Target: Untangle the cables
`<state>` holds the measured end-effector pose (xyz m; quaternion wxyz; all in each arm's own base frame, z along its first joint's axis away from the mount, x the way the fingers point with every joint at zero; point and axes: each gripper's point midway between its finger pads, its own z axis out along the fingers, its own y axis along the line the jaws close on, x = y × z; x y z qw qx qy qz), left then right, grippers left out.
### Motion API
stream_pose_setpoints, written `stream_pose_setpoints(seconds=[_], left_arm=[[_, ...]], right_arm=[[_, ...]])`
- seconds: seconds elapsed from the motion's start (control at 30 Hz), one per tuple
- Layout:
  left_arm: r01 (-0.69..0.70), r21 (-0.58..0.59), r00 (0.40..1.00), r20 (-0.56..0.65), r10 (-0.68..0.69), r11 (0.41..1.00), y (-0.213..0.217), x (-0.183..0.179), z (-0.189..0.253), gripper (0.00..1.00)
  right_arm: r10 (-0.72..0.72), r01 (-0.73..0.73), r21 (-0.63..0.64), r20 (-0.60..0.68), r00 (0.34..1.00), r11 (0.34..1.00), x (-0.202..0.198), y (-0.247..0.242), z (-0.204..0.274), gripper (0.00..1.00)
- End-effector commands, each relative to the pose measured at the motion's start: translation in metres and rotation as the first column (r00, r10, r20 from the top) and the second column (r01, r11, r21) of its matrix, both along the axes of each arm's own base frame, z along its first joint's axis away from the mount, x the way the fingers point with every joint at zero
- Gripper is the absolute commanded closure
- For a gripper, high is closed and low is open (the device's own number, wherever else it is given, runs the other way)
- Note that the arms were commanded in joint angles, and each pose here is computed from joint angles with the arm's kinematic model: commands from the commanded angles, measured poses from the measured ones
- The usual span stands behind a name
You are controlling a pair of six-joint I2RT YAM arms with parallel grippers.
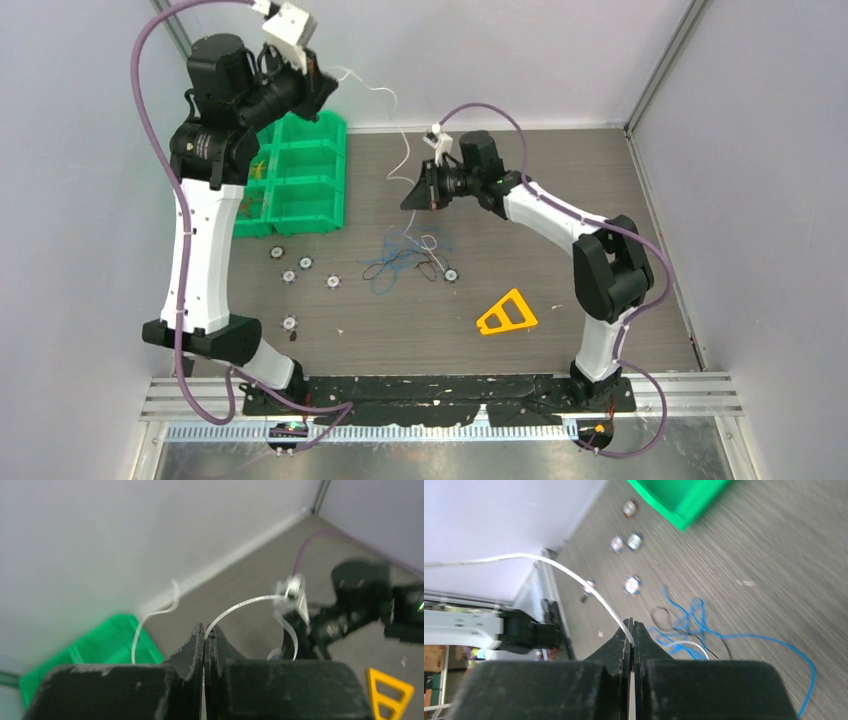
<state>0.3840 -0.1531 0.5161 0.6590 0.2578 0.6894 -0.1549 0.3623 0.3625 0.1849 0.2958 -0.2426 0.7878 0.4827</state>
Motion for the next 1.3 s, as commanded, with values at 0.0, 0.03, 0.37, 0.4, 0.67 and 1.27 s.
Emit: stream_pose_setpoints(seconds=[0.0, 0.03, 0.37, 0.4, 0.67, 1.27], left_arm=[[0.243, -0.089, 0.939, -0.230, -0.258, 0.966, -0.011, -0.026, -0.072, 1.00], [0.327, -0.107, 0.903, -0.257, -0.344, 0.939, -0.017, -0.038, -0.089, 1.00], [0.591, -0.165, 0.742, -0.274, -0.612, 0.790, -0.067, -0.089, -0.163, 0.94], [0.607, -0.169, 0.729, -0.273, -0.628, 0.777, -0.074, -0.091, -0.165, 0.93], [0.631, -0.126, 0.745, -0.176, -0.643, 0.766, -0.085, -0.094, -0.166, 0.85], [0.662, 0.234, 0.727, 0.026, -0.686, 0.712, -0.076, -0.115, -0.179, 0.69]], right_arm=[[0.039, -0.128, 0.326, 0.265, 0.963, 0.937, -0.029, 0.005, 0.192, 0.95], [0.033, -0.128, 0.354, 0.262, 0.965, 0.927, -0.033, 0.003, 0.207, 0.95], [0.050, -0.162, 0.446, 0.252, 0.966, 0.880, -0.054, -0.002, 0.243, 0.95], [0.053, -0.162, 0.450, 0.245, 0.968, 0.878, -0.055, -0.002, 0.243, 0.95], [0.072, -0.175, 0.432, 0.243, 0.967, 0.885, -0.062, -0.005, 0.236, 0.95], [0.082, -0.157, 0.420, 0.191, 0.978, 0.894, -0.068, -0.017, 0.223, 0.95]])
